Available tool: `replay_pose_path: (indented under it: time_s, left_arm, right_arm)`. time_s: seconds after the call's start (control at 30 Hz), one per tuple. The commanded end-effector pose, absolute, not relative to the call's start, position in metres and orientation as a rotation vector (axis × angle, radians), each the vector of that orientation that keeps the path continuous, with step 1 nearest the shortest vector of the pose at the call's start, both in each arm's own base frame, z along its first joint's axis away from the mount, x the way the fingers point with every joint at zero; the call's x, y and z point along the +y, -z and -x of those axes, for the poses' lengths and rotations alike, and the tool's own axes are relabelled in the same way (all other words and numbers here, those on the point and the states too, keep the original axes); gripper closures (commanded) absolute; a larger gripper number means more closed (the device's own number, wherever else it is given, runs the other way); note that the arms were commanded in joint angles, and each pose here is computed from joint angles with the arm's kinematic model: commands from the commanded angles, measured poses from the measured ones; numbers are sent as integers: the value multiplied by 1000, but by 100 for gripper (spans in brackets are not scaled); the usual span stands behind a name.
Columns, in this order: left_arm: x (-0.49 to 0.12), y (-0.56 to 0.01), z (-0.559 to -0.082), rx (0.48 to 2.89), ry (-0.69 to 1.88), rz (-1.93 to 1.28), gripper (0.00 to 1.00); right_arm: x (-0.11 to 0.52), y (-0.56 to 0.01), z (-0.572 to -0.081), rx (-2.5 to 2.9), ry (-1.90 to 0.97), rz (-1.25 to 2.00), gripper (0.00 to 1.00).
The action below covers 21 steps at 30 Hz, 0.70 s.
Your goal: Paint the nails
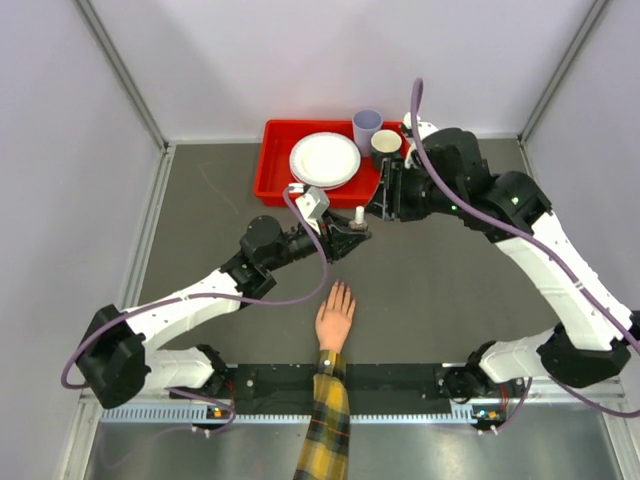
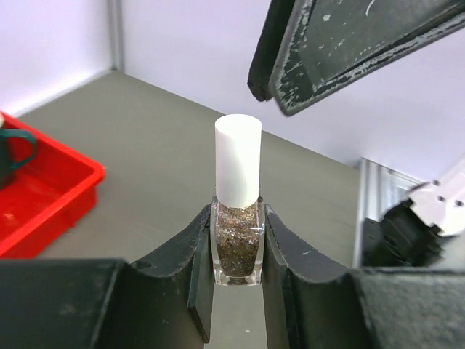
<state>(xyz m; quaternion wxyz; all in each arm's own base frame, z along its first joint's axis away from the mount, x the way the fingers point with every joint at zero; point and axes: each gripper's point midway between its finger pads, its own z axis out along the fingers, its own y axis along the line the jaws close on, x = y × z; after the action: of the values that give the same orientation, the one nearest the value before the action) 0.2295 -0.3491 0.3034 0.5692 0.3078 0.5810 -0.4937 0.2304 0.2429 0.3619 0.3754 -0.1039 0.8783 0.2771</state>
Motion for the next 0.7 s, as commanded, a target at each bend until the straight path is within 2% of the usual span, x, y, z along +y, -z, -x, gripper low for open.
replay_pose_path:
  time_s: [0.0, 0.17, 0.27, 0.4, 0.57, 0.67]
  left_arm:
    - [-339, -313, -244, 1326, 1054, -676, 100]
    - [-338, -309, -249, 1364, 1033, -660, 100]
    - [-337, -308, -251, 1384, 1015, -659, 100]
    - [-336, -307, -252, 1399, 1006, -653, 100]
    - [-334, -305, -251, 1405, 1002, -653, 100]
    - [-332, -306, -251, 1406, 993, -656, 100]
  right_arm:
    - [254, -364, -240, 2281, -638, 152, 54]
    - [263, -367, -247, 2252, -572, 164, 54]
    - [267, -362, -247, 2259, -535, 187, 63]
    - [276, -351, -247, 2269, -475, 245, 65]
    - [283, -345, -247, 2278, -456, 281, 73]
    - [285, -345, -247, 2283, -459, 294, 73]
